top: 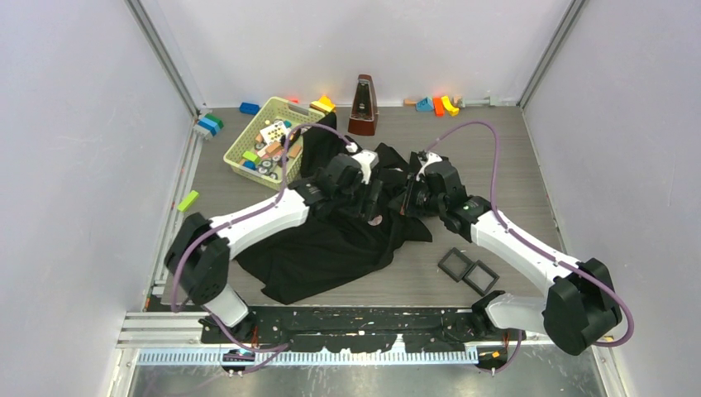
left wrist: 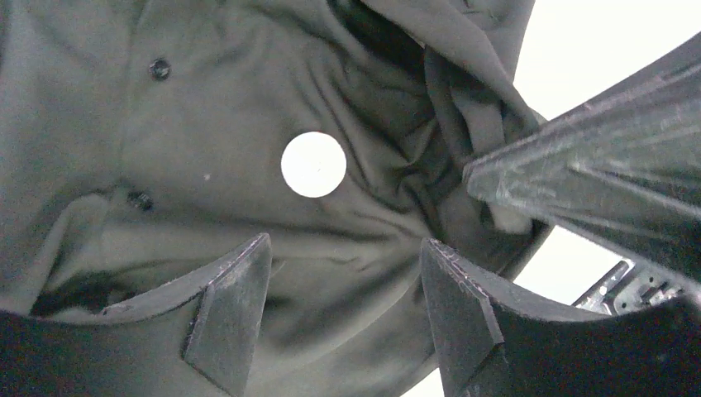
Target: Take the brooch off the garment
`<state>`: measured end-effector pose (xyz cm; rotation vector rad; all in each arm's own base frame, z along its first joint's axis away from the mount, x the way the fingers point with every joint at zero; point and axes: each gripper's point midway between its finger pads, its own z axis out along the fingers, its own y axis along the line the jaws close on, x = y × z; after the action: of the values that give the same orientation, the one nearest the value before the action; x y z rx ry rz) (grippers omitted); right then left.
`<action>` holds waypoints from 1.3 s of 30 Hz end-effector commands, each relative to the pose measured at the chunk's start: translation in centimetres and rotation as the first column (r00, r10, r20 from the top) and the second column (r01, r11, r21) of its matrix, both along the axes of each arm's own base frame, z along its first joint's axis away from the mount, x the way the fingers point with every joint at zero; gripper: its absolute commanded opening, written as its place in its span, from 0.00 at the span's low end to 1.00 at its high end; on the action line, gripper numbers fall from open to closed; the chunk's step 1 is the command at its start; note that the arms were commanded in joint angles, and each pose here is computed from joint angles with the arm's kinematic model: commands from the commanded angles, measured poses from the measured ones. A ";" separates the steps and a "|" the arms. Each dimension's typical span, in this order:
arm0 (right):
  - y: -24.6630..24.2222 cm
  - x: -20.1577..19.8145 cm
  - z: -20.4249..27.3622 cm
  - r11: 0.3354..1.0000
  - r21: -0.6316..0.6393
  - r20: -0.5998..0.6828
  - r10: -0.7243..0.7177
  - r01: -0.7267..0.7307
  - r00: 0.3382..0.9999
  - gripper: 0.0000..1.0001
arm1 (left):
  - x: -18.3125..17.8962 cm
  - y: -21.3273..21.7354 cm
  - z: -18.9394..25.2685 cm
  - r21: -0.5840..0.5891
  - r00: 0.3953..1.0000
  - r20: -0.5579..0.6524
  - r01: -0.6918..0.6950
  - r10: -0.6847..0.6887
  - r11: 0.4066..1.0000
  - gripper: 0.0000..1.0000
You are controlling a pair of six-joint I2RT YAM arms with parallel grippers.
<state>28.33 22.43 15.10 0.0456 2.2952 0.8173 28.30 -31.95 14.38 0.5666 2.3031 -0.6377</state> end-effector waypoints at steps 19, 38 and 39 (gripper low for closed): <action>-7.3 1.0 -4.4 0.895 -0.284 -0.036 -0.368 0.344 0.929 0.56 | 2.8 -5.1 -8.7 0.356 0.996 -0.049 0.081 -0.068 0.931 0.63; -6.6 0.7 -5.7 0.912 -0.287 -0.068 -0.326 0.295 0.943 0.55 | 4.2 -2.5 -8.0 0.356 0.997 -0.044 -0.041 0.060 0.933 0.00; -6.4 0.6 -5.8 0.916 -0.284 -0.071 -0.313 0.282 0.947 0.55 | 4.2 -2.3 -7.7 0.338 0.997 -0.052 -0.043 0.064 0.940 0.00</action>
<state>28.17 15.35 8.83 0.3467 2.4417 0.3104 32.68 -35.48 5.78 0.7155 2.4671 -0.1709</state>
